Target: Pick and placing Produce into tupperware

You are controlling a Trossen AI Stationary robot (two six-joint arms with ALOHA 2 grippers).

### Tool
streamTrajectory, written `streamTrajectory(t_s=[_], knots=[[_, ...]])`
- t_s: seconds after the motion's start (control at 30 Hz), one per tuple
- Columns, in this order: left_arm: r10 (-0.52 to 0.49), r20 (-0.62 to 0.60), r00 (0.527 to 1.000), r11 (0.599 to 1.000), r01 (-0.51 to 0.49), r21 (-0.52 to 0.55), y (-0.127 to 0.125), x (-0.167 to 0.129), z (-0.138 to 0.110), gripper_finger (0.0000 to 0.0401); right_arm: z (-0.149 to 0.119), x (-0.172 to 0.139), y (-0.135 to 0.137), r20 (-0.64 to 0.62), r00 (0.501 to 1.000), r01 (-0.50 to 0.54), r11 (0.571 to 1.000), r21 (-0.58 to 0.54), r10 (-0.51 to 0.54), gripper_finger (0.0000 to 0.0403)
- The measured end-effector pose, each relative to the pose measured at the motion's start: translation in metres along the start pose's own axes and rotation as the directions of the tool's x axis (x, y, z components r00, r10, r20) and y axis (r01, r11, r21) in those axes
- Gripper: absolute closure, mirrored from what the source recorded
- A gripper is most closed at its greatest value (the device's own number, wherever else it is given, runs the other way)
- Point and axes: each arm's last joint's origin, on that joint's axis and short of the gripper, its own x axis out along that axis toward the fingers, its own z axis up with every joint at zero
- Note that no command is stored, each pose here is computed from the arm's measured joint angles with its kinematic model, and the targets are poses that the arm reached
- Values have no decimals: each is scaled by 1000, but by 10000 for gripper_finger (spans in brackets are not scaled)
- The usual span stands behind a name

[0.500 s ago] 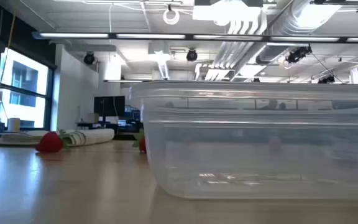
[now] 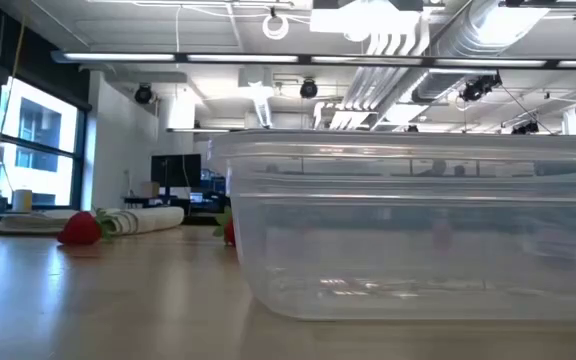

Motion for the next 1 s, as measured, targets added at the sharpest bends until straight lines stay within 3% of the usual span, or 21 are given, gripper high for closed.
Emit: streamTrajectory(t_s=[0.7, 0.9, 1.0], knots=[[0, 1, 1000, 1000, 0, 0, 0, 0, 0, 400, 0, 0, 0, 0, 1000, 0, 1000, 0, 0, 402], [130, 62, 990, 985, -136, 108, 4, -1, 6, 400, 0, 0, 0, 0, 1000, 0, 1000, 0, 0, 402], [134, 58, 989, 980, -141, 140, 4, 0, 6, 400, 0, 0, 0, 0, 1000, 1, 1000, 0, -1, 402]])
